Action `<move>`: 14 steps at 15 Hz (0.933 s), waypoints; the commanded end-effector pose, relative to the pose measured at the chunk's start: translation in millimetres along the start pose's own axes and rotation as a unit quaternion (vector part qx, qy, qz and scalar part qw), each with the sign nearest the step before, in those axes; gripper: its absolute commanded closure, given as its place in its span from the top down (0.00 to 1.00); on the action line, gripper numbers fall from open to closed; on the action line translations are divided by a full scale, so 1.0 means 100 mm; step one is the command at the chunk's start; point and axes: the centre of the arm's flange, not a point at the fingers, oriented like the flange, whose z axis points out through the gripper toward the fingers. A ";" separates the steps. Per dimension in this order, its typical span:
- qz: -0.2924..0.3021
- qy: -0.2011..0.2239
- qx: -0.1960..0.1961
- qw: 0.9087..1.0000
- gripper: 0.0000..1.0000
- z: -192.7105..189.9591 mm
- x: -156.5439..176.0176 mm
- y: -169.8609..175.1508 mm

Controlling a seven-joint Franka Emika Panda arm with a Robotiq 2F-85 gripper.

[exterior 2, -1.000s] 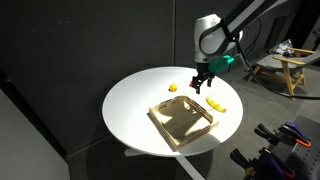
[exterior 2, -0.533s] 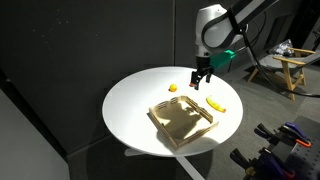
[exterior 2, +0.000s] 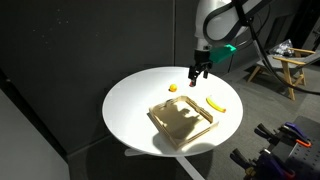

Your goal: Put the banana on the table

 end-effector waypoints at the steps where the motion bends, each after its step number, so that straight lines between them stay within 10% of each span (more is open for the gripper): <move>1: 0.025 0.008 0.002 1.000 1.00 -0.20 -0.17 0.00; 14: 0.053 -0.066 -0.011 0.996 1.00 -0.58 -0.68 0.33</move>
